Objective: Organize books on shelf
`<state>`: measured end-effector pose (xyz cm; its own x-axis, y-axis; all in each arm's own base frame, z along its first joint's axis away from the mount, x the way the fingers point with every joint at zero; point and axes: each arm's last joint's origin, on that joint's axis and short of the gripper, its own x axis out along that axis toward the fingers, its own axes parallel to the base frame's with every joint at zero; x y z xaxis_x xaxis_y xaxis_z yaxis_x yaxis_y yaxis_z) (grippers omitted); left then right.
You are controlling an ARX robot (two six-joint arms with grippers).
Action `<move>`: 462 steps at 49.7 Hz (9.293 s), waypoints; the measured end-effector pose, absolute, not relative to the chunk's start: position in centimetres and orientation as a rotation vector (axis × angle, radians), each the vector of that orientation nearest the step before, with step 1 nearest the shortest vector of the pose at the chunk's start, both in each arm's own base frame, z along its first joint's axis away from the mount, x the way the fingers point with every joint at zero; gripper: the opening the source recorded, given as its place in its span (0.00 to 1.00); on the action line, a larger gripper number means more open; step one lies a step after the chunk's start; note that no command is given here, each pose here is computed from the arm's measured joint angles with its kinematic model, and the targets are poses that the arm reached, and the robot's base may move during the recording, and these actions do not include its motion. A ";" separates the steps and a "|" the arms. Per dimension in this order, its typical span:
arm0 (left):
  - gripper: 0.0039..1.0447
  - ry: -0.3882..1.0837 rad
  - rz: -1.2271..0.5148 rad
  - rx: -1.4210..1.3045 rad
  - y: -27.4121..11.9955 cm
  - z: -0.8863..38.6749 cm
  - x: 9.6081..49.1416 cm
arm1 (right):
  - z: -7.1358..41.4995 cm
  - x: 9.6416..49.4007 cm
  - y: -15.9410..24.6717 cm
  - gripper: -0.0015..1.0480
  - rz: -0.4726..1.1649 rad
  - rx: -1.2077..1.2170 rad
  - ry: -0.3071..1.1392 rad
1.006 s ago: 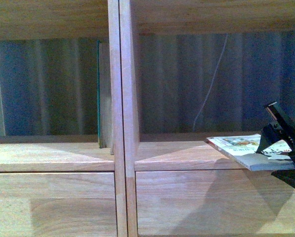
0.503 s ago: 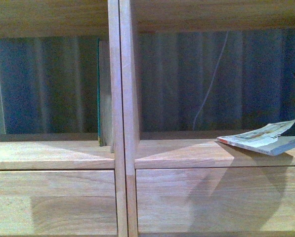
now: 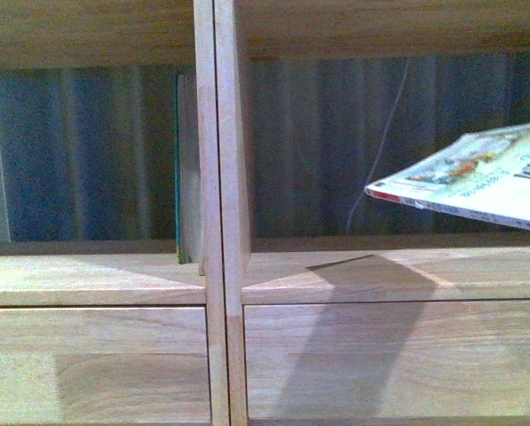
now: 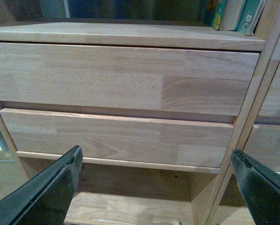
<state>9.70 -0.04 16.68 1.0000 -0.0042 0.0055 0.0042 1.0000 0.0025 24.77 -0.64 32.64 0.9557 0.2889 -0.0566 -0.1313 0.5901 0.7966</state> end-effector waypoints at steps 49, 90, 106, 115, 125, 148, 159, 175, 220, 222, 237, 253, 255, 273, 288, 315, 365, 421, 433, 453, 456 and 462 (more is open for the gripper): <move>0.93 -0.006 -0.004 0.002 0.0 16.7 9.7 | 31.9 21.4 11.5 0.07 0.673 0.745 0.164; 0.93 0.063 -0.475 -0.678 1.4 26.6 18.0 | 33.4 24.0 10.5 0.07 0.631 0.724 0.112; 0.93 -0.066 -0.713 -0.884 -3.0 31.7 20.7 | 34.2 22.8 11.1 0.07 0.700 0.722 0.109; 0.93 -0.023 -0.829 -0.948 -6.5 32.3 21.3 | 34.2 22.6 11.3 0.07 0.724 0.724 0.124; 0.93 0.028 -0.871 -0.979 -8.7 31.9 22.0 | 34.6 22.1 11.1 0.07 0.751 0.745 0.123; 0.93 0.006 -0.882 -0.964 -9.4 32.2 23.0 | 35.9 20.1 11.3 0.07 0.836 0.763 0.142; 0.93 -0.035 -0.904 -0.916 -9.7 33.5 23.7 | 35.5 19.0 11.7 0.07 0.884 0.762 0.169; 0.70 -0.058 -0.875 -0.902 -9.8 33.5 24.1 | 35.0 18.7 12.2 0.07 0.897 0.761 0.195; 0.17 -0.012 -0.807 -0.970 -9.5 33.7 24.2 | 35.1 19.5 11.3 0.43 0.797 0.742 0.117; 0.17 -0.012 -0.795 -0.953 -9.4 33.6 24.3 | 35.2 19.7 10.9 0.49 0.765 0.724 0.080; 0.17 -0.002 -0.663 -0.790 -7.9 33.3 24.7 | 37.5 22.8 5.8 0.92 0.321 0.451 -0.251; 0.17 -0.089 -0.309 -0.238 -2.6 35.3 23.5 | 36.4 24.3 -1.7 0.93 -0.005 0.295 -0.300; 0.17 -0.100 -0.275 -0.183 -1.9 35.5 23.2 | 35.6 24.2 -2.4 0.93 -0.031 0.292 -0.275; 0.17 -0.201 -0.100 0.128 3.7 36.6 22.0 | 33.9 23.6 -3.2 0.86 -0.016 0.221 -0.136; 0.17 -0.275 -0.094 0.190 5.6 36.4 27.0 | 26.2 19.3 -1.6 0.34 -0.003 0.025 0.004; 0.17 -0.232 -0.134 0.111 3.7 35.9 36.9 | 20.3 15.0 0.0 0.03 0.000 0.007 0.010; 0.17 -0.140 -0.167 0.089 -4.8 34.3 47.5 | 17.1 11.4 0.0 0.03 -0.001 0.006 -0.016; 0.93 -0.066 -0.139 0.022 -7.4 31.8 43.7 | 16.8 9.7 0.0 0.03 -0.003 0.006 -0.010; 0.93 -0.070 -0.068 -0.031 -5.3 32.9 37.3 | 16.8 9.7 0.0 0.03 -0.002 0.006 -0.010; 0.93 -0.016 0.005 -0.024 -4.7 31.1 23.5 | 16.8 9.7 0.0 0.20 -0.003 0.004 -0.010; 0.93 -0.017 0.012 -0.022 -4.1 31.0 21.3 | 16.8 9.7 0.0 0.32 -0.003 0.004 -0.010; 0.93 -0.016 0.054 -0.015 -2.6 30.5 17.6 | 16.8 9.7 0.0 0.58 -0.003 0.004 -0.010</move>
<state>17.63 -2.61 30.46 0.9984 0.0545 0.0154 -0.0543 0.9984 -0.0150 9.72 -0.03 16.81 0.9999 -0.0027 0.0101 0.0026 1.0000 0.0036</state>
